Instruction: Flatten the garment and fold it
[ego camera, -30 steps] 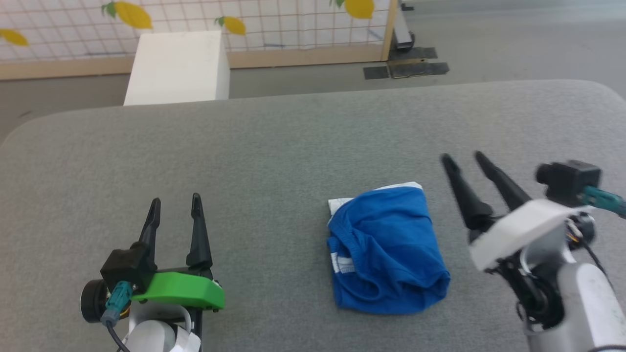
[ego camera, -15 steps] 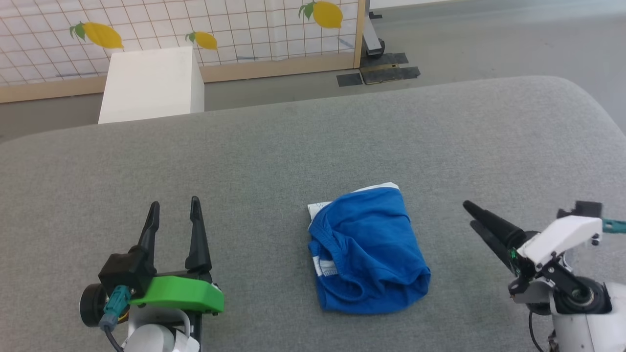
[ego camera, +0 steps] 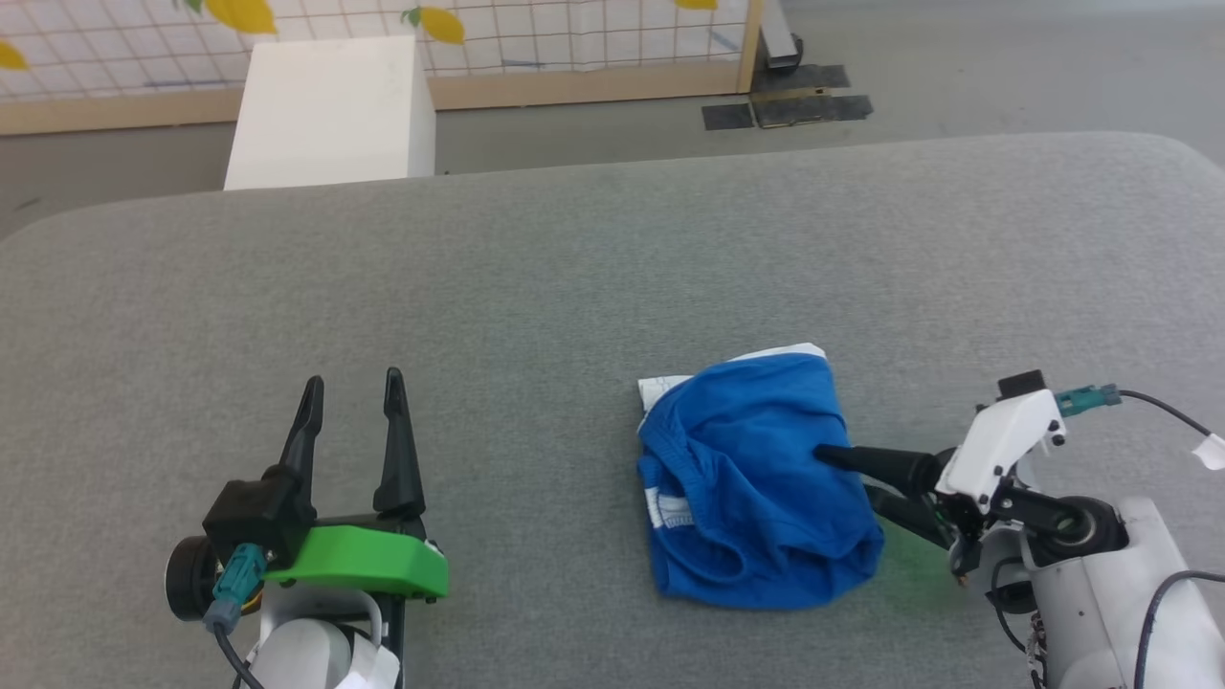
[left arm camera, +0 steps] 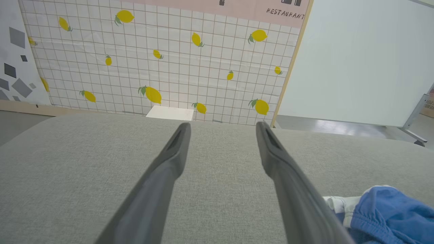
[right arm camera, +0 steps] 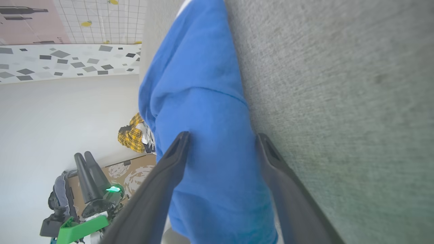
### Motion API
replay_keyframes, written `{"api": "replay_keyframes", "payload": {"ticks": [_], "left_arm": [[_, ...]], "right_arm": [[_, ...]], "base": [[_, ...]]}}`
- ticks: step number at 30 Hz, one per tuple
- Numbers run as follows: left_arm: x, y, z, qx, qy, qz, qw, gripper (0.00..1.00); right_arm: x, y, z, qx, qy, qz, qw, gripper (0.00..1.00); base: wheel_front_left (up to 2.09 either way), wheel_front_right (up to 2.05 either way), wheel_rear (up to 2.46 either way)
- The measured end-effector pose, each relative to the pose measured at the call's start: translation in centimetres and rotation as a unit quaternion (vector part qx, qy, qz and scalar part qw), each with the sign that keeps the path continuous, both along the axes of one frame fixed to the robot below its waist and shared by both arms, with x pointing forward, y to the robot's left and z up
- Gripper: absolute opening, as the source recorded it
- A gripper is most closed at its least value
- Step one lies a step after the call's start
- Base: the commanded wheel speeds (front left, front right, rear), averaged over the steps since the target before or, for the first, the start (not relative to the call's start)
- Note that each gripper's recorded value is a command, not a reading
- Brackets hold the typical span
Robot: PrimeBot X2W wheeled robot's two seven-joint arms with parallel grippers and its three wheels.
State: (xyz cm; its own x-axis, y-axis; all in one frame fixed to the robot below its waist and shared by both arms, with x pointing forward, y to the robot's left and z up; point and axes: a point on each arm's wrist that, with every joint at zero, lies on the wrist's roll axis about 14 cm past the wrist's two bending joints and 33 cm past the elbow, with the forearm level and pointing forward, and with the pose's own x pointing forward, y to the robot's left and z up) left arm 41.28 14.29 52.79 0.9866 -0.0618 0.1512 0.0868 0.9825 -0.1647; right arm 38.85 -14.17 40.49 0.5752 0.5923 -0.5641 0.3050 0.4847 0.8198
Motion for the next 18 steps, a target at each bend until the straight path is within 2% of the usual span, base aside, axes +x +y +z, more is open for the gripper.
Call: {"api": "replay_keyframes", "payload": {"ticks": [6,10,11,15,18], "left_arm": [[-0.3,1.3,-0.4,0.002,0.007,0.02,1.0,1.0],[-0.5,1.8,-0.4,0.003,0.007,0.028,1.0,1.0],[-0.5,1.8,-0.4,0.003,0.007,0.028,1.0,1.0],[-0.3,1.6,-0.2,0.003,0.004,0.027,1.0,1.0],[0.1,0.9,-0.2,0.001,0.002,0.018,1.0,1.0]], "right_arm": [[0.0,3.0,-0.7,-0.004,0.009,0.057,0.998,1.0],[0.5,4.1,-0.4,-0.028,-0.009,0.08,0.996,0.06],[0.7,4.2,-0.2,-0.044,-0.021,0.086,0.995,0.0],[1.1,4.4,0.6,-0.112,-0.06,0.123,0.984,0.0],[1.3,4.1,1.4,-0.182,-0.093,0.164,0.965,0.0]], "base": [[0.0,0.0,0.0],[0.0,0.0,0.0],[0.0,0.0,0.0],[0.0,0.0,0.0],[0.0,0.0,0.0]]}}
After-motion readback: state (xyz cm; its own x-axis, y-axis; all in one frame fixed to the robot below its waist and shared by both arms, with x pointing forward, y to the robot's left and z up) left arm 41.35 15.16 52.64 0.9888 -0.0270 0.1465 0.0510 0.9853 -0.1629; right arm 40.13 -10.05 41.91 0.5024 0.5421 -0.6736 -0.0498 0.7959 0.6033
